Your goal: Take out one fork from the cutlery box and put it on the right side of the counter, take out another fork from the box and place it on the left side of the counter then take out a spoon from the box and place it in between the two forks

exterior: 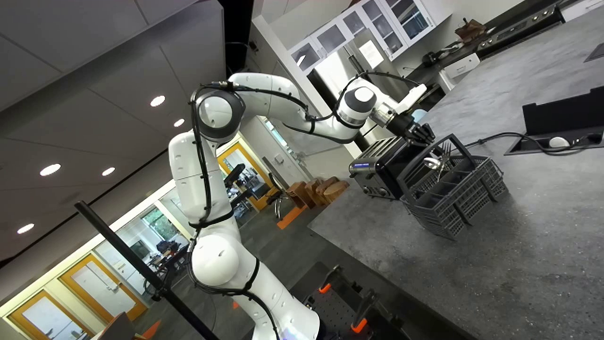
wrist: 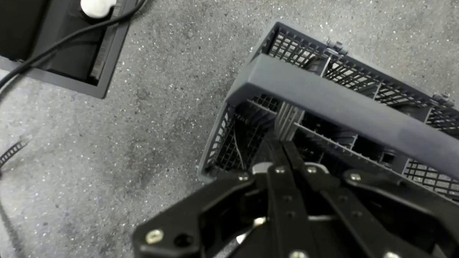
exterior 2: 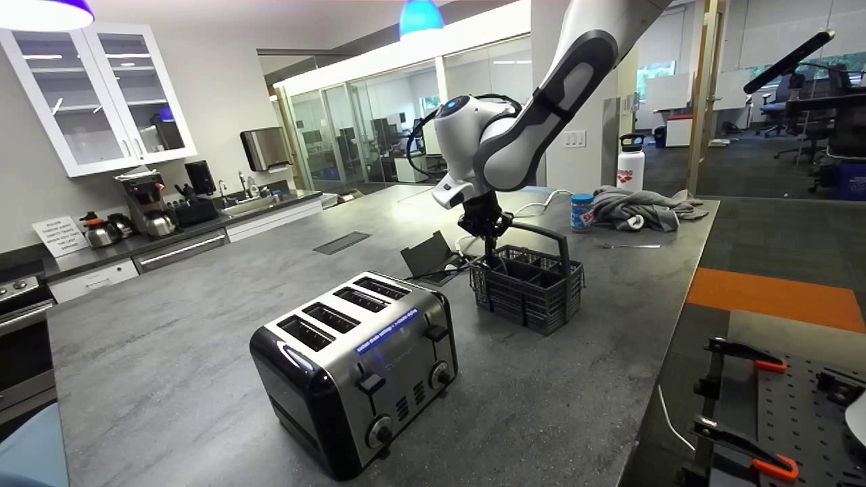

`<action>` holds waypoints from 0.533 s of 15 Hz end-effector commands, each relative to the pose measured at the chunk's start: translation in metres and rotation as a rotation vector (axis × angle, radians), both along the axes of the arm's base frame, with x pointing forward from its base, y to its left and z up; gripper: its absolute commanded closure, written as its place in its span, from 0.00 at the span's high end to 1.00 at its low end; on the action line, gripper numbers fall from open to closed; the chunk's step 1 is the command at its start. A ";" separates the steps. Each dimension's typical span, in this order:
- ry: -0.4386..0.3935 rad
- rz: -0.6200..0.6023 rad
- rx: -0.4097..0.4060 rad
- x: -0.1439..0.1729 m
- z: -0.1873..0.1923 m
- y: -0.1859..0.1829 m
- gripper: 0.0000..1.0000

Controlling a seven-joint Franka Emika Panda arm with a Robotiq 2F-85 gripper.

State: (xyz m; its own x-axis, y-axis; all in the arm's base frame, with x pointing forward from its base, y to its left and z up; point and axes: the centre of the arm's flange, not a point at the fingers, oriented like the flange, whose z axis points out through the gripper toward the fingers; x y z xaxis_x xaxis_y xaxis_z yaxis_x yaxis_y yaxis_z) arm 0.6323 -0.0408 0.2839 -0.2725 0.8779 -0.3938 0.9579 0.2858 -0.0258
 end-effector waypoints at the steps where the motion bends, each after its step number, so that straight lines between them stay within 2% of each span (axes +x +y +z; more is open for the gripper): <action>1: 0.025 0.022 0.045 0.000 0.006 0.004 0.01; 8: 0.089 0.085 0.062 0.002 0.002 0.007 0.01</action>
State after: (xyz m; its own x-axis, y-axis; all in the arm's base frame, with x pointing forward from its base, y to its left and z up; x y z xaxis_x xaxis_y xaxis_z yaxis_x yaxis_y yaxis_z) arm 0.6314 -0.0384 0.2826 -0.3441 0.8796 -0.3285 0.9368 0.3453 -0.0566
